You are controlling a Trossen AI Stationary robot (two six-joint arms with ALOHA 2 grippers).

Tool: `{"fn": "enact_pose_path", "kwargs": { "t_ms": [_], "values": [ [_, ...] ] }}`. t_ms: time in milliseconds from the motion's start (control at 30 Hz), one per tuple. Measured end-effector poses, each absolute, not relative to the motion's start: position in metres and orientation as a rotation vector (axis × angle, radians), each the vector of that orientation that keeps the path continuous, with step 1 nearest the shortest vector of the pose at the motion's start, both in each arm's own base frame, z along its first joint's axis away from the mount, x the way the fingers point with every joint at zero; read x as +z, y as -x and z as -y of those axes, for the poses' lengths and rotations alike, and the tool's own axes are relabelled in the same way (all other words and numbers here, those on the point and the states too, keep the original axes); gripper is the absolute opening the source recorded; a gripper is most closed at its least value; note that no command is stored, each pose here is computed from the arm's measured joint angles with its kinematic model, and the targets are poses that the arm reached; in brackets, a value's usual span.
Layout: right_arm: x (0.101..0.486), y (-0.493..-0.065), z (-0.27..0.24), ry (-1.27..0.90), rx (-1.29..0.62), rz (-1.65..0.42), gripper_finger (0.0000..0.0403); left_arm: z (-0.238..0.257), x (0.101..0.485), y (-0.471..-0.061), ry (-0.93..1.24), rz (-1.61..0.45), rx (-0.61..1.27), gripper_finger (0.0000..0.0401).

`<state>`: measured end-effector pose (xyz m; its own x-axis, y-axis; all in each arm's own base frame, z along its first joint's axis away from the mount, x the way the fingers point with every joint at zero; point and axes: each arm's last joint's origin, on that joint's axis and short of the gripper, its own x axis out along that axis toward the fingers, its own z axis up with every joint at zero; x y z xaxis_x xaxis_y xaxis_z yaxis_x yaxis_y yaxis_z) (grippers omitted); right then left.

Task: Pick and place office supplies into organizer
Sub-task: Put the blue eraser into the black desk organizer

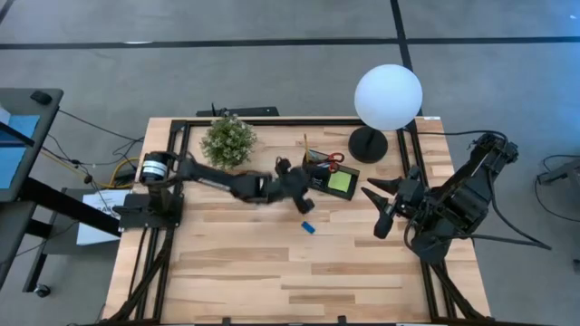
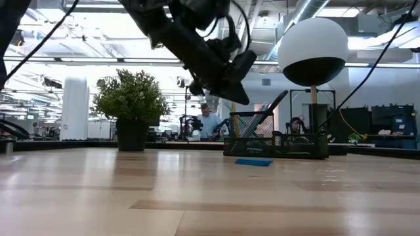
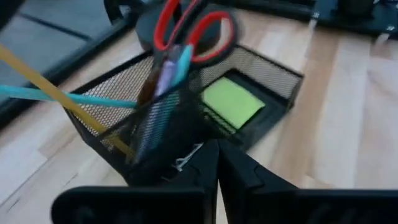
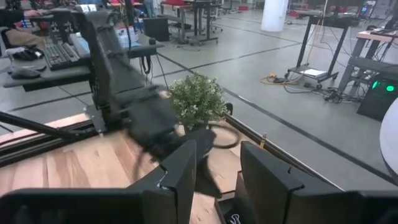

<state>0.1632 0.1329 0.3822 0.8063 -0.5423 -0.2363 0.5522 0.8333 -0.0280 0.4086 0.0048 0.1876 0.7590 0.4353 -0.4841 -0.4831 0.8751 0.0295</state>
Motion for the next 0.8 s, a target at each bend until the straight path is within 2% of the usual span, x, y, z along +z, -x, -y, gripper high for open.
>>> {"fn": "enact_pose_path", "kwargs": {
  "t_ms": [100,200,300,400,500,633,800],
  "values": [
    [0.382,-0.163,-0.133,-0.041,-0.584,-0.243,0.0119,-0.014,0.190,-0.410,0.156,-0.557,0.359,0.0008],
    [0.382,-0.162,-0.134,-0.030,-0.578,-0.248,0.0119,0.002,0.190,-0.411,0.172,-0.592,0.136,0.0020],
    [0.381,-0.159,-0.135,-0.007,-0.567,-0.259,0.0119,0.024,0.189,-0.409,0.094,-0.624,-0.028,0.0047],
    [0.380,-0.157,-0.137,-0.002,-0.553,-0.260,0.0119,0.050,0.183,-0.402,-0.040,-0.696,-0.151,0.0090],
    [0.380,-0.154,-0.140,0.000,-0.535,-0.260,0.0119,0.070,0.171,-0.399,-0.147,-0.746,-0.234,0.0141],
    [0.381,-0.151,-0.143,0.001,-0.515,-0.259,0.0119,0.076,0.146,-0.404,-0.149,-0.767,-0.390,0.0197],
    [0.381,-0.151,-0.144,-0.008,-0.506,-0.254,0.0119,0.061,0.128,-0.415,-0.160,-0.721,-0.425,0.0211]
  ]
}}
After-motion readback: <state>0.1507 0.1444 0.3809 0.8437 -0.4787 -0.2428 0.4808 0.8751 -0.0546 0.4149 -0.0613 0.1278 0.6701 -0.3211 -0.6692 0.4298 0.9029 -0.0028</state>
